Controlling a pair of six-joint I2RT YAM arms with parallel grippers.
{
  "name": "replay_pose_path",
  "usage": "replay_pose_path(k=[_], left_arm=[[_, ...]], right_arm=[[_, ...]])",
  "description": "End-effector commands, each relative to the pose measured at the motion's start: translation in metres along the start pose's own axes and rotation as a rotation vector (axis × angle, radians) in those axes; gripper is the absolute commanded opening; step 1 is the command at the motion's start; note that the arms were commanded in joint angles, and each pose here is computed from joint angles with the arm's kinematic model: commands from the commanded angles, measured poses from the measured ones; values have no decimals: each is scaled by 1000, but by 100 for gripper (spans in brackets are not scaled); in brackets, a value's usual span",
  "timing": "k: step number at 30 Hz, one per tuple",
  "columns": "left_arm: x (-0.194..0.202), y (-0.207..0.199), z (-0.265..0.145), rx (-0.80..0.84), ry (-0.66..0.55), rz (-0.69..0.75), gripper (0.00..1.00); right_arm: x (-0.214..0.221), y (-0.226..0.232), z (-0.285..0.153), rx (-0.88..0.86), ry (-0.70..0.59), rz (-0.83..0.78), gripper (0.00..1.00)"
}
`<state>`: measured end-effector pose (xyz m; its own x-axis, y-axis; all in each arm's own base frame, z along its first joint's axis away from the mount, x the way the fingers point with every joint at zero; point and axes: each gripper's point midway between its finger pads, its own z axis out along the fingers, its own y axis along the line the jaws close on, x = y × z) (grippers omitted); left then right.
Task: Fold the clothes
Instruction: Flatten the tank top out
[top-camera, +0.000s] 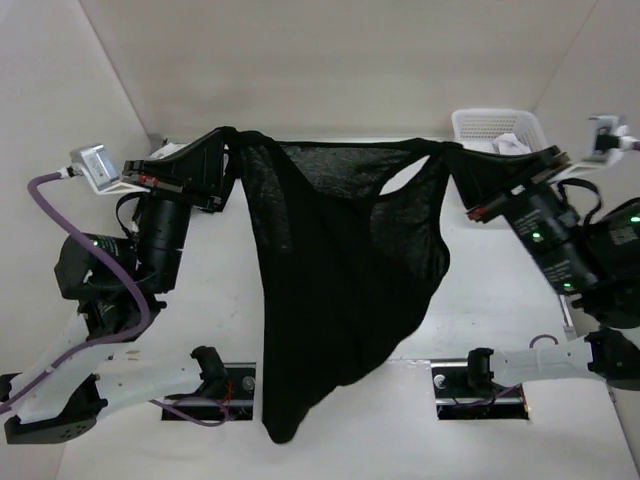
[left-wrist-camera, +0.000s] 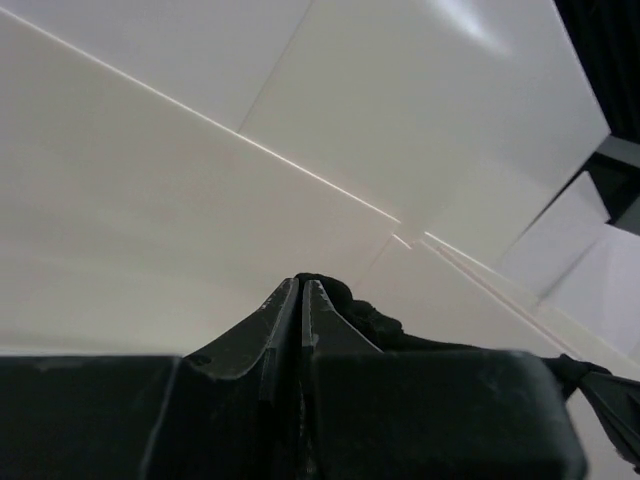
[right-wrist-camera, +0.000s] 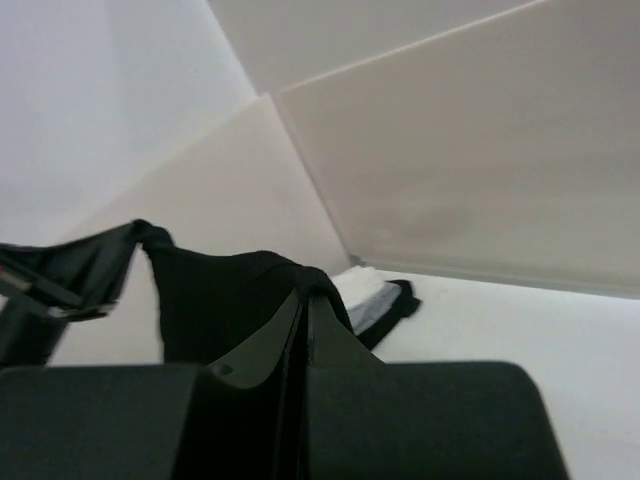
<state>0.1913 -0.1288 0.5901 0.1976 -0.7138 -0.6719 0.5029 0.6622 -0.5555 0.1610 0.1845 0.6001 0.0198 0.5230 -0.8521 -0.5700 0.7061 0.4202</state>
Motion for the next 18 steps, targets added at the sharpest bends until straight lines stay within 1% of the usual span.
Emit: replay_pose_path(k=[1, 4, 6, 7, 8, 9, 10, 11, 12, 13, 14, 15, 16, 17, 18], left_arm=[[34, 40, 12, -154, 4, 162, 4], [91, 95, 29, -280, 61, 272, 4], [135, 150, 45, -377, 123, 299, 4], [166, 190, 56, -435, 180, 284, 4], [183, 216, 63, -472, 216, 271, 4], [206, 253, 79, -519, 261, 259, 4], [215, 268, 88, -538, 275, 264, 4], [226, 292, 107, -569, 293, 284, 4], [238, 309, 128, -580, 320, 313, 4], [242, 316, 136, -588, 330, 325, 4], [250, 330, 157, -598, 349, 346, 5], [259, 342, 174, -606, 377, 359, 11], [261, 345, 178, -608, 384, 361, 13], [265, 355, 183, -624, 402, 372, 23], [266, 360, 184, -633, 408, 375, 31]], right_arm=[[33, -26, 19, 106, 9, -128, 2], [71, -64, 45, 177, 42, -134, 2], [98, -93, 68, 206, 87, -114, 2], [118, -117, 87, 229, 130, -94, 2], [133, -136, 103, 244, 163, -80, 2], [155, -166, 128, 272, 203, -62, 2], [160, -177, 137, 281, 211, -58, 1], [176, -208, 164, 320, 239, -48, 1], [182, -225, 179, 346, 248, -48, 1], [190, -259, 209, 393, 266, -46, 1], [192, -267, 217, 403, 269, -43, 1], [200, -298, 248, 444, 283, -24, 3], [203, -306, 256, 449, 287, -20, 6], [205, -314, 264, 456, 289, -11, 13], [209, -319, 270, 456, 292, -4, 22]])
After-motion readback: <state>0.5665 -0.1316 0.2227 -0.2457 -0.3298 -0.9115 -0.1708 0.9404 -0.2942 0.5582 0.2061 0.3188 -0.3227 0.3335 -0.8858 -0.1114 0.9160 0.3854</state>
